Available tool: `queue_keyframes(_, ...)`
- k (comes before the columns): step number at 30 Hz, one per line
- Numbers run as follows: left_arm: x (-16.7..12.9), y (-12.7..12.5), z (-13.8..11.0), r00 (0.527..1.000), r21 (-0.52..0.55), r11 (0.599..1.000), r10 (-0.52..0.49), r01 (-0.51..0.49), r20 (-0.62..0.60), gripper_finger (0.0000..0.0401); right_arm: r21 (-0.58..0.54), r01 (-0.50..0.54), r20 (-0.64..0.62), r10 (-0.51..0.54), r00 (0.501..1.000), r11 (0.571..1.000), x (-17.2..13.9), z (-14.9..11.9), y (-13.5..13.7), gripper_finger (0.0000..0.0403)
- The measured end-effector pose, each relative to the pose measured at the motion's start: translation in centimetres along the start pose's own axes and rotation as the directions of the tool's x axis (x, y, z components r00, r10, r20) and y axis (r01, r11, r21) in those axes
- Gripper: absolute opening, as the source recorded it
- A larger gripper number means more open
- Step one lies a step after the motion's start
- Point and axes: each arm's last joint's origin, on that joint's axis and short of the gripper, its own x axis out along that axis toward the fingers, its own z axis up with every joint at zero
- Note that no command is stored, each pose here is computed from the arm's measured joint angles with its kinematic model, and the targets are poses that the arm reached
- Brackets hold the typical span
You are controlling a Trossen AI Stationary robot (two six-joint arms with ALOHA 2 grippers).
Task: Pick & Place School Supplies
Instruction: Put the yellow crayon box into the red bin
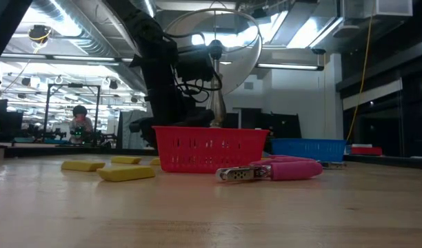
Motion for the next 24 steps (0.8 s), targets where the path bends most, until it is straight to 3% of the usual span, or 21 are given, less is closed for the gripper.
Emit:
queue_keyframes(8,-0.01,0.02,-0.02,1.000,-0.009,1.000,-0.002,0.002,-0.008,0.0272,0.001,-0.003,-0.002,0.003,1.000,1.000,0.00,0.00,0.01,0.0190)
queue_keyframes(19,-0.01,0.11,-0.06,1.000,-0.007,1.000,0.005,-0.005,-0.015,0.0188,0.013,-0.022,-0.009,0.022,1.000,1.000,0.00,-0.01,0.07,0.0190)
queue_keyframes(24,-0.05,0.02,-0.07,1.000,0.002,1.000,-0.009,0.010,-0.023,0.0169,0.022,-0.026,-0.010,0.026,1.000,0.999,0.00,-0.01,0.09,0.0190)
